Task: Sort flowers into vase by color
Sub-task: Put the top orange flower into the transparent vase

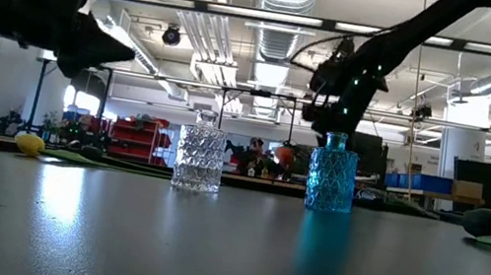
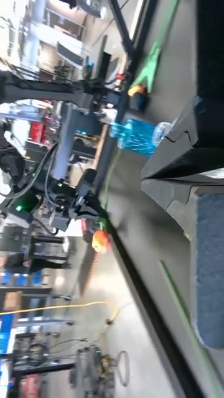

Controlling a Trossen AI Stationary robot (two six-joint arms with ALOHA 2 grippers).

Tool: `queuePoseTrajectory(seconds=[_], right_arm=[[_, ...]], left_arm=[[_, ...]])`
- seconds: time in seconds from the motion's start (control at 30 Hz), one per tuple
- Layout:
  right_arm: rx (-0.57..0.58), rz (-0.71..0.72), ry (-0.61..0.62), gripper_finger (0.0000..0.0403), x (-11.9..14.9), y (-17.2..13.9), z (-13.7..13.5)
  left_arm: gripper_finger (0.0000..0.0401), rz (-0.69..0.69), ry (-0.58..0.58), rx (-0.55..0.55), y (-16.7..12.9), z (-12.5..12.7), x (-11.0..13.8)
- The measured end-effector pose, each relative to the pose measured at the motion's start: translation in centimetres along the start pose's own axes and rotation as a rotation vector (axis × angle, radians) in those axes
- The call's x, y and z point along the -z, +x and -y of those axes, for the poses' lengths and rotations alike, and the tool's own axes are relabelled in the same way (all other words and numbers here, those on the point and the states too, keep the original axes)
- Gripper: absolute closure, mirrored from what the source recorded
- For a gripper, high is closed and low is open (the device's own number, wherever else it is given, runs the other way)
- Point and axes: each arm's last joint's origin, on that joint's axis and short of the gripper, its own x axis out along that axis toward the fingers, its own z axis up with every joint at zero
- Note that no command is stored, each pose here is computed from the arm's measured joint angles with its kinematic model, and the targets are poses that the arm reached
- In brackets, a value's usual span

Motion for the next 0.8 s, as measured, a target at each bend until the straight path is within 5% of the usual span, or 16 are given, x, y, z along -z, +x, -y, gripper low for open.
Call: queuePoseTrajectory(seconds=[0.37, 0.8], right_arm=[[-0.045, 0.335, 0.011, 0.0385, -2.1, -8.4, -1.1], [-0.222, 0.586, -0.019, 0.0385, -4.4, -11.1, -4.2]], left_arm=[[0.0401, 0.025, -0.002, 0.023, 0.4, 0.1, -0.2], [0.0401, 0.065, -0.056, 0.123, 1.2, 0.5, -0.4]])
